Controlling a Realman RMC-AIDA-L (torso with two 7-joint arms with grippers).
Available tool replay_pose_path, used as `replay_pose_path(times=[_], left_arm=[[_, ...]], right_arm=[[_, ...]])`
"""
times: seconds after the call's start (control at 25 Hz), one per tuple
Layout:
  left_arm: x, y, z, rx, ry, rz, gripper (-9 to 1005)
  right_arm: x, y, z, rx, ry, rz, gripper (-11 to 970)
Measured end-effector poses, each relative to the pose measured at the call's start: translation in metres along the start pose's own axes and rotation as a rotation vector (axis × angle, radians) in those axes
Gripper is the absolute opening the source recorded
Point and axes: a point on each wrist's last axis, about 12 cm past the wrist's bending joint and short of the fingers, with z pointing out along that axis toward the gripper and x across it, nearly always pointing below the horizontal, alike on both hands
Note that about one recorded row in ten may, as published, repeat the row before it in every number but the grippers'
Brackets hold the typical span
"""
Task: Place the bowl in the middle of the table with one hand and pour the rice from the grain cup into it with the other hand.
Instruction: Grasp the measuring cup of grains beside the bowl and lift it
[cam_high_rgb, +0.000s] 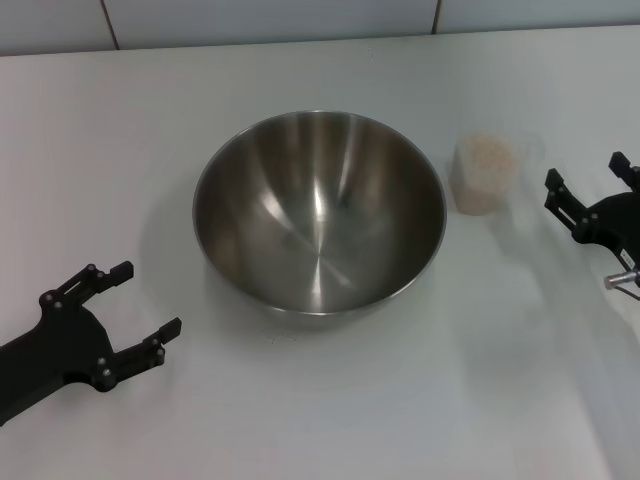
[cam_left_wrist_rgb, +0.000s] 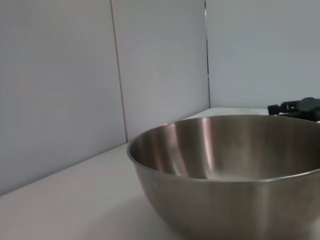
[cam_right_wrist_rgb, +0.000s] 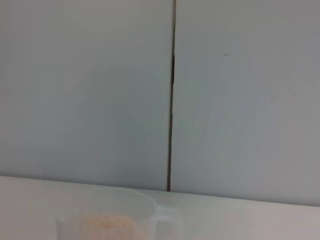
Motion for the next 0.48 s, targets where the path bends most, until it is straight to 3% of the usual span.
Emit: replay_pose_path(times=[0.48], left_arm=[[-0.001,-0.002,0.006,0.024,0.004,0.003,865]], right_arm=[[-0.003,0.003,0.014,-0.017,0.031,-0.011,834]])
